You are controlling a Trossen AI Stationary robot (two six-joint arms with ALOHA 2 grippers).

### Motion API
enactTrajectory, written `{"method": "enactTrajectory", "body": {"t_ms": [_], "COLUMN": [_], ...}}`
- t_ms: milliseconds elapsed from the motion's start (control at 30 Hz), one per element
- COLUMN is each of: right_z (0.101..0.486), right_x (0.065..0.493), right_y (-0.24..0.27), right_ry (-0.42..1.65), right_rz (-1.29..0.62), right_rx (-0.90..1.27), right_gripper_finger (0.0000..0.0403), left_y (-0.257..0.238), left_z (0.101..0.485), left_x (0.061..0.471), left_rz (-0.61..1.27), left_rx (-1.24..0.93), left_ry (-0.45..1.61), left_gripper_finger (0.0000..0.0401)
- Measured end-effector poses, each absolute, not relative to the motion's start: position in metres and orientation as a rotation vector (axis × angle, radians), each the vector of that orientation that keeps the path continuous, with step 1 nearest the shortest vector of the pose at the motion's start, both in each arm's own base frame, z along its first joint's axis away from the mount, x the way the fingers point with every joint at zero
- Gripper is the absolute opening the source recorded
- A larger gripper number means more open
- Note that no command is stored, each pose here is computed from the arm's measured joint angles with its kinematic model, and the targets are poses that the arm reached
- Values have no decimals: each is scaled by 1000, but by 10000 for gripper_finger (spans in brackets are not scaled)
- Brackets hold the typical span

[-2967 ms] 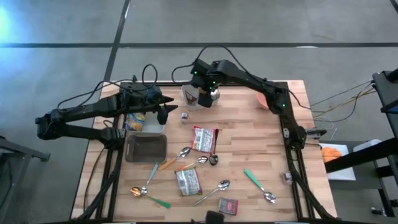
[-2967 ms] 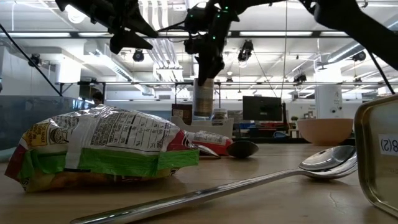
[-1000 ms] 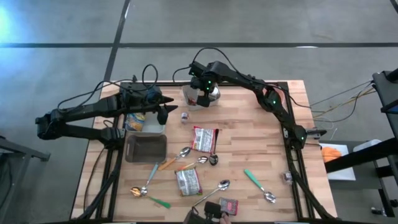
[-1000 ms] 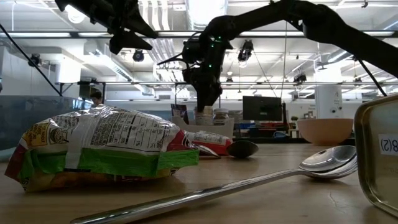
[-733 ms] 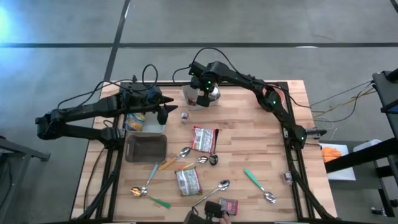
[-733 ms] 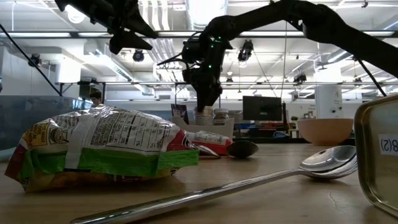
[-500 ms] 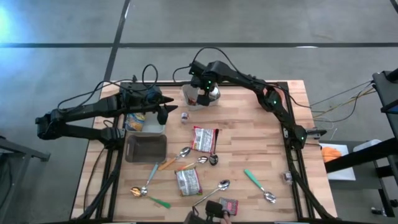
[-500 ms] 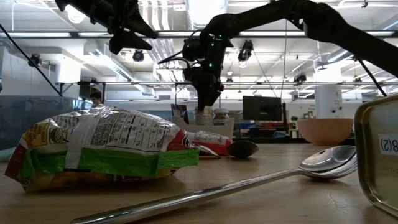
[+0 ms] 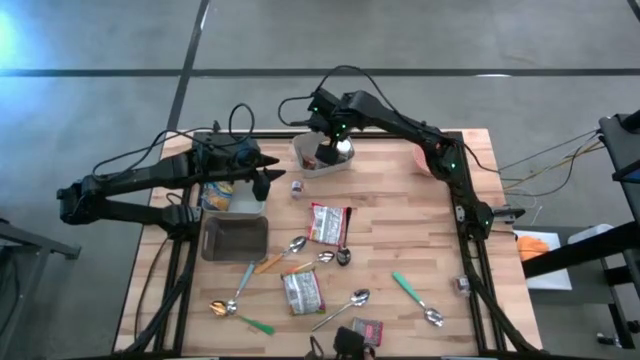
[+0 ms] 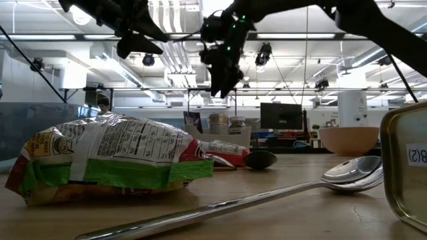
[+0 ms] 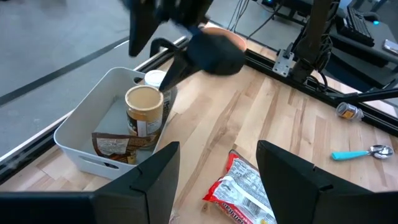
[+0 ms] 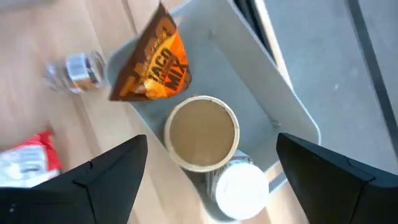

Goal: Pick & Place Food Item
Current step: Put the right blue spoon into the black bin

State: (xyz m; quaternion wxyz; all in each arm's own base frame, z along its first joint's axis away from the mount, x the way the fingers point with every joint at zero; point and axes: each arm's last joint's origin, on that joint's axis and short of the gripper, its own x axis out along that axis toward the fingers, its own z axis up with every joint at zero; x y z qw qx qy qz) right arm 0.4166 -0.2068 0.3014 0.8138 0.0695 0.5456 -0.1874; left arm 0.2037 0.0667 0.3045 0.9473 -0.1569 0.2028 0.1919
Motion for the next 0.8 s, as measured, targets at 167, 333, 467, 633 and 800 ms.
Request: {"method": "enactTrajectory", "body": {"t_ms": [167, 333, 467, 633, 800], "right_z": [329, 351, 363, 385, 397], "right_x": [401, 382, 377, 368, 348], "right_y": [-190, -152, -117, -73, -40], "right_ry": [1158, 1250, 1281, 1222, 1197], "right_rz": [-443, -427, -422, -376, -413], "right_rx": [225, 263, 258, 277, 348], "right_gripper_finger": [356, 356, 356, 356, 356], "left_y": [67, 67, 67, 67, 67], "left_z": [304, 304, 304, 304, 304], "left_x": [204, 204, 203, 203, 203], "left_rz": [391, 391, 391, 392, 392], "left_rx": [-320, -320, -320, -320, -321], "left_ry": [415, 418, 419, 420, 423], "left_gripper_finger": [219, 219, 219, 219, 219]}}
